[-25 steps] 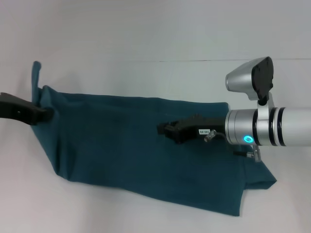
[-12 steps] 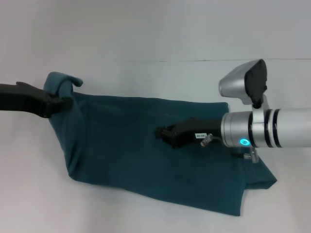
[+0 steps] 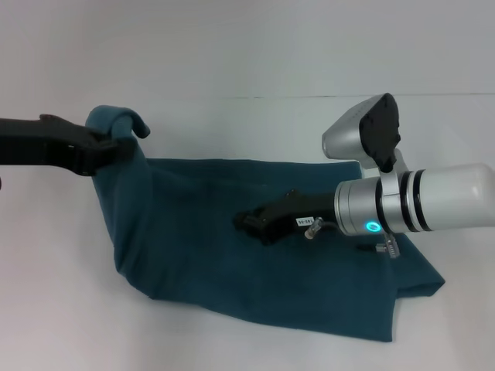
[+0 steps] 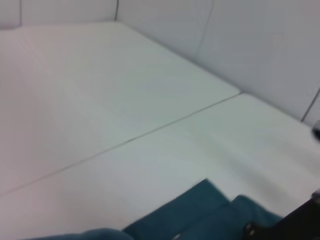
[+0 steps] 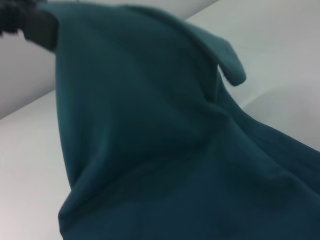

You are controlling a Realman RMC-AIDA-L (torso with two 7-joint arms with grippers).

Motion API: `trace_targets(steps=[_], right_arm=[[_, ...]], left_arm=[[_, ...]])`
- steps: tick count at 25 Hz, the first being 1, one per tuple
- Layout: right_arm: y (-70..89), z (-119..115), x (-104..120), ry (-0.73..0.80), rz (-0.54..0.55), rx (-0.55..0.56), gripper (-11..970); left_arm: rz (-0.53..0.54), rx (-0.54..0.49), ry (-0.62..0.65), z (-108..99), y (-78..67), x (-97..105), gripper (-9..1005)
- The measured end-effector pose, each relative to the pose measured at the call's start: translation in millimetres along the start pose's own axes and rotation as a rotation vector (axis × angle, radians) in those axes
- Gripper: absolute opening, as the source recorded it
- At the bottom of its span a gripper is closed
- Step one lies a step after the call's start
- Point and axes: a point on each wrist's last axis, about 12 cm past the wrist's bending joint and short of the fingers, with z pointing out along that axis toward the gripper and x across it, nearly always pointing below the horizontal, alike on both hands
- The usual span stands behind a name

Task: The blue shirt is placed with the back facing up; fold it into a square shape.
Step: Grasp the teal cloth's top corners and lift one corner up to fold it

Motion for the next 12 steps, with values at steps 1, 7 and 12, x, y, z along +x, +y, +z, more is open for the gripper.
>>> trace_targets(steps=[1, 7, 12], right_arm=[[0.5, 1, 0, 0.005, -0.002, -0.002, 71], [3.5, 2, 2, 0.022, -0.011, -0.021, 71], [9.8, 3, 4, 0.036, -0.015, -0.066, 71]], left_arm=[[0.005, 0.006, -0.011, -2, -1.8, -1, 39], [0.019, 0.052, -0.071, -6, -10.6, -9, 39], [0.034, 0.09, -0.101, -3, -15.6, -16, 39]])
